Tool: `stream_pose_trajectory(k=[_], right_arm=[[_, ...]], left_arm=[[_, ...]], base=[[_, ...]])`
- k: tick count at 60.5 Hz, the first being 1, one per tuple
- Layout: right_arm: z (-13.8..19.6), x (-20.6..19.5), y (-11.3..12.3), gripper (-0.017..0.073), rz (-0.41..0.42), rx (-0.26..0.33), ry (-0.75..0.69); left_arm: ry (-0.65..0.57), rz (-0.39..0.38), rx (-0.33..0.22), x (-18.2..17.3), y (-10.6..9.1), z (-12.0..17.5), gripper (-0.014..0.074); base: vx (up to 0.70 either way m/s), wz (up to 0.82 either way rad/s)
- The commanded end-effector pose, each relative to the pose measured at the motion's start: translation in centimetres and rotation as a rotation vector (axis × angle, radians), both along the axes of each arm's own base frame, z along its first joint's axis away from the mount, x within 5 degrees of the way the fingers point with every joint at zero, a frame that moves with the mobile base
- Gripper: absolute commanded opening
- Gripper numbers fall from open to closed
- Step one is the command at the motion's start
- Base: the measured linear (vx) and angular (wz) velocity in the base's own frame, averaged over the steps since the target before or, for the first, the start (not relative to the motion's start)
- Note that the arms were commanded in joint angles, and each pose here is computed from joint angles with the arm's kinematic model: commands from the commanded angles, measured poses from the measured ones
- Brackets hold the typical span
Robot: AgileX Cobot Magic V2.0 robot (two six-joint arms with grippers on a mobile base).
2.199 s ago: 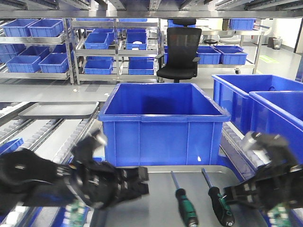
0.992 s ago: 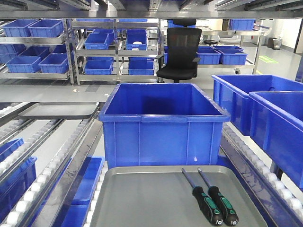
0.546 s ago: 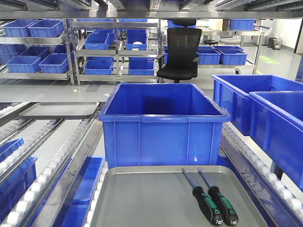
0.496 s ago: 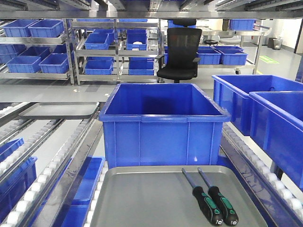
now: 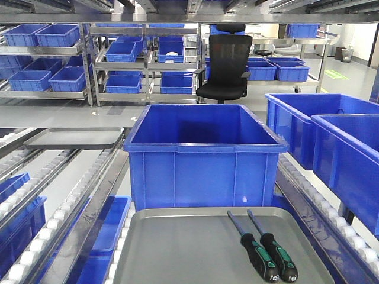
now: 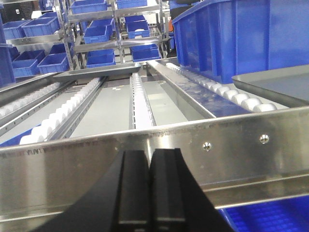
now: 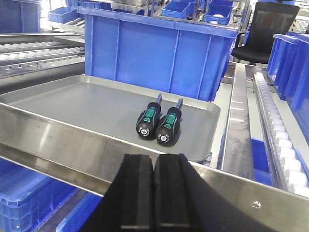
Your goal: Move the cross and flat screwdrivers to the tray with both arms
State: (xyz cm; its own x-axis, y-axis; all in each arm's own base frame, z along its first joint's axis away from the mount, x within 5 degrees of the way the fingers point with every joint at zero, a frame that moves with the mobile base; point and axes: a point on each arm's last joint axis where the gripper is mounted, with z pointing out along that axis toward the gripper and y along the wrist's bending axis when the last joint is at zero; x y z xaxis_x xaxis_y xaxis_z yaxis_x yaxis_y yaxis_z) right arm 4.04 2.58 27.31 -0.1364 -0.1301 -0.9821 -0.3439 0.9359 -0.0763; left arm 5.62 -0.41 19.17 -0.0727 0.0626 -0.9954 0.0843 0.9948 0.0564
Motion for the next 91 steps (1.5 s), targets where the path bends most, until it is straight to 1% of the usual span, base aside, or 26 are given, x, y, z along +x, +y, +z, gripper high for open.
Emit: stream_pose_trajectory(k=[1,26,29,31,33,38,39,40,41,42,43,47,51,57,59,62,68,71,75,91], right_arm=[[1.5,0.1,-0.2,-0.0008,-0.03,0.028,-0.08],[1.5,0.1,-0.2,-0.0008,-0.031,0.026,-0.08],[1.4,0.1,-0.3,-0.0008,-0.032,0.015,-0.076],[1.3,0.2,-0.4,-0.0008,-0.044,-0.017,-0.079],[1.3,0.2,-0.6,-0.0008,-0.069,-0.023,-0.078],[1.4,0.4,-1.4,-0.0008,-0.159,0.018,-0.082],[1.4,0.5,-1.5,-0.0008,-0.18,0.045,-0.088],[1.3,0.6,-1.7,-0.0008,-0.201,0.036,-0.101],[1.2,0.8,-1.8,-0.0008,-0.22,0.064,-0.11],[0.9,0.9,-2.0,-0.0008,-0.236,0.056,-0.117],[0.4,1.2,-2.1,-0.0008,-0.256,0.074,-0.133],[-1.3,1.8,-2.2,-0.0008,-0.275,0.122,-0.154],[-3.3,2.3,-2.1,-0.0008,-0.268,0.173,-0.159],[-7.0,2.2,-2.0,-0.0008,-0.261,0.228,-0.164],[-7.5,2.0,-2.1,-0.0008,-0.265,0.224,-0.154],[-7.8,1.7,-2.1,-0.0008,-0.276,0.192,-0.121],[-8.0,1.6,-2.4,-0.0008,-0.312,0.175,-0.124],[-7.8,1.6,-2.5,-0.0008,-0.328,0.198,-0.14],[-7.6,1.6,-2.5,-0.0008,-0.333,0.213,-0.16],[-7.6,1.6,-2.5,-0.0008,-0.333,0.213,-0.161]], left_arm=[[-0.112,-0.004,-0.023,-0.2,0.0,1.6,0.0003],[-0.112,-0.004,-0.023,-0.2,0.0,1.6,0.0003],[-0.112,-0.004,-0.023,-0.2,0.0,1.6,0.0003],[-0.112,-0.004,-0.023,-0.2,0.0,1.6,0.0003],[-0.112,-0.004,-0.023,-0.2,0.0,1.6,0.0003],[-0.112,-0.004,-0.023,-0.2,0.0,1.6,0.0003],[-0.112,-0.004,-0.023,-0.2,0.0,1.6,0.0003],[-0.112,-0.004,-0.023,-0.2,0.0,1.6,0.0003],[-0.112,-0.004,-0.023,-0.2,0.0,1.6,0.0003],[-0.112,-0.004,-0.023,-0.2,0.0,1.6,0.0003],[-0.112,-0.004,-0.023,-0.2,0.0,1.6,0.0003],[-0.112,-0.004,-0.023,-0.2,0.0,1.6,0.0003],[-0.112,-0.004,-0.023,-0.2,0.0,1.6,0.0003],[-0.112,-0.004,-0.023,-0.2,0.0,1.6,0.0003],[-0.112,-0.004,-0.023,-0.2,0.0,1.6,0.0003],[-0.112,-0.004,-0.023,-0.2,0.0,1.6,0.0003],[-0.113,-0.004,-0.023,-0.2,0.0,1.6,0.0003],[-0.113,-0.004,-0.023,-0.2,0.0,1.6,0.0003],[-0.113,-0.004,-0.023,-0.2,0.0,1.6,0.0003],[-0.113,-0.004,-0.023,-0.2,0.0,1.6,0.0003]], base=[[0.0,0.0],[0.0,0.0],[0.0,0.0],[0.0,0.0],[0.0,0.0],[0.0,0.0],[0.0,0.0],[0.0,0.0],[0.0,0.0],[0.0,0.0],[0.0,0.0],[0.0,0.0],[0.0,0.0],[0.0,0.0],[0.0,0.0],[0.0,0.0],[0.0,0.0],[0.0,0.0],[0.0,0.0],[0.0,0.0]])
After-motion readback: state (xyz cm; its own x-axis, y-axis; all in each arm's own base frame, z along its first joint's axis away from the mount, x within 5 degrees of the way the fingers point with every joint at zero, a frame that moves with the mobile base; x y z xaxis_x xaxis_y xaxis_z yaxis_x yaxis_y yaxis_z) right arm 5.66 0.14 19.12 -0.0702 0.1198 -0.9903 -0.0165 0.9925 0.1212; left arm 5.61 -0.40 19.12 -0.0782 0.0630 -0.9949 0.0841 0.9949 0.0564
